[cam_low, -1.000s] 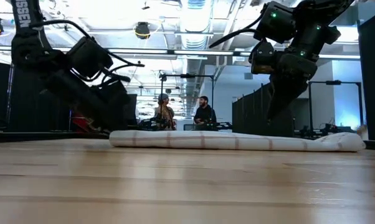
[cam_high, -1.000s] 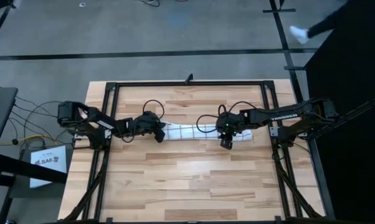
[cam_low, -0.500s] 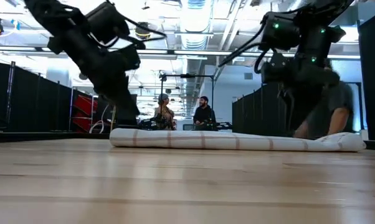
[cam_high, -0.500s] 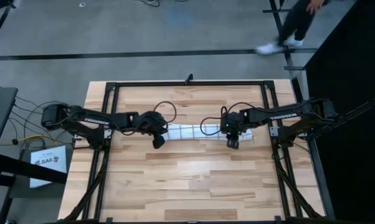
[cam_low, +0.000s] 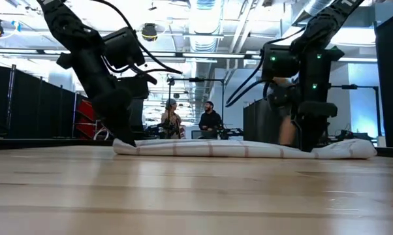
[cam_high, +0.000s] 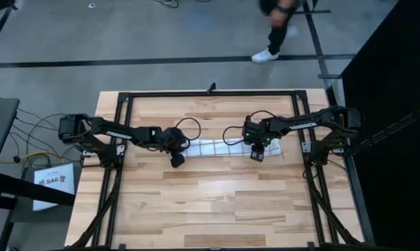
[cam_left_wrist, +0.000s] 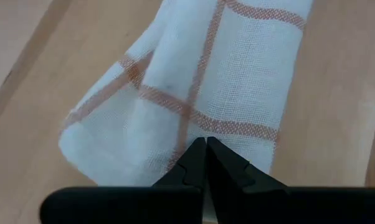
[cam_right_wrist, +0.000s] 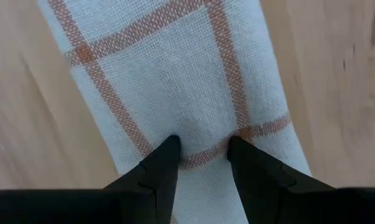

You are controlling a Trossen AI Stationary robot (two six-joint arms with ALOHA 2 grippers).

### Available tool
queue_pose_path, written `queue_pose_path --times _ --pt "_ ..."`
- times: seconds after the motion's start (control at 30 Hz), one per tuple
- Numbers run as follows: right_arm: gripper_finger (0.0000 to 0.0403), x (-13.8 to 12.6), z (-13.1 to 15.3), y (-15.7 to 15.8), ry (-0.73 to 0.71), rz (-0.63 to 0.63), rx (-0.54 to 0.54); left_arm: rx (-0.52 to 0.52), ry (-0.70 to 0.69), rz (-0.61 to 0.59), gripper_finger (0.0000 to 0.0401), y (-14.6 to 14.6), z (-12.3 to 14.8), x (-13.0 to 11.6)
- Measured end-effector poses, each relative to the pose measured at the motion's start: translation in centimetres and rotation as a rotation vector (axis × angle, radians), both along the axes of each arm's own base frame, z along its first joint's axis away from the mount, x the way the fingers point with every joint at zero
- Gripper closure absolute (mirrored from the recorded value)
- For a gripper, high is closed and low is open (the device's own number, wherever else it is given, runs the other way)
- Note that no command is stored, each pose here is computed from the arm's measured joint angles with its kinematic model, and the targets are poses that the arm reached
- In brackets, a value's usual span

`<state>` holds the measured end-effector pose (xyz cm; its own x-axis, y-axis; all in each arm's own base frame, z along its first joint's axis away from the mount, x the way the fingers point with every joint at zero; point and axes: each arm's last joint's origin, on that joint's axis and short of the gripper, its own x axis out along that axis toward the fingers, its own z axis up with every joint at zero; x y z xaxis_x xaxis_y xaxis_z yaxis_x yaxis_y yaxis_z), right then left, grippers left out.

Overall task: Roll towel
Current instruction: Fold the towel

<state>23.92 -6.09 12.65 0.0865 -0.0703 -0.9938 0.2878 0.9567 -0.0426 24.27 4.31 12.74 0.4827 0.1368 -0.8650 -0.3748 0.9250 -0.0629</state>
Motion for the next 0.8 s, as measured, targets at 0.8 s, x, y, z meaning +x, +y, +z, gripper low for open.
queue_pose_path --times 0.8 --pt "0.0271 0.0 1.8 1.4 -0.067 0.047 0.005 0.009 -0.012 0.169 0.0401 1.5 2.1 -6.0"
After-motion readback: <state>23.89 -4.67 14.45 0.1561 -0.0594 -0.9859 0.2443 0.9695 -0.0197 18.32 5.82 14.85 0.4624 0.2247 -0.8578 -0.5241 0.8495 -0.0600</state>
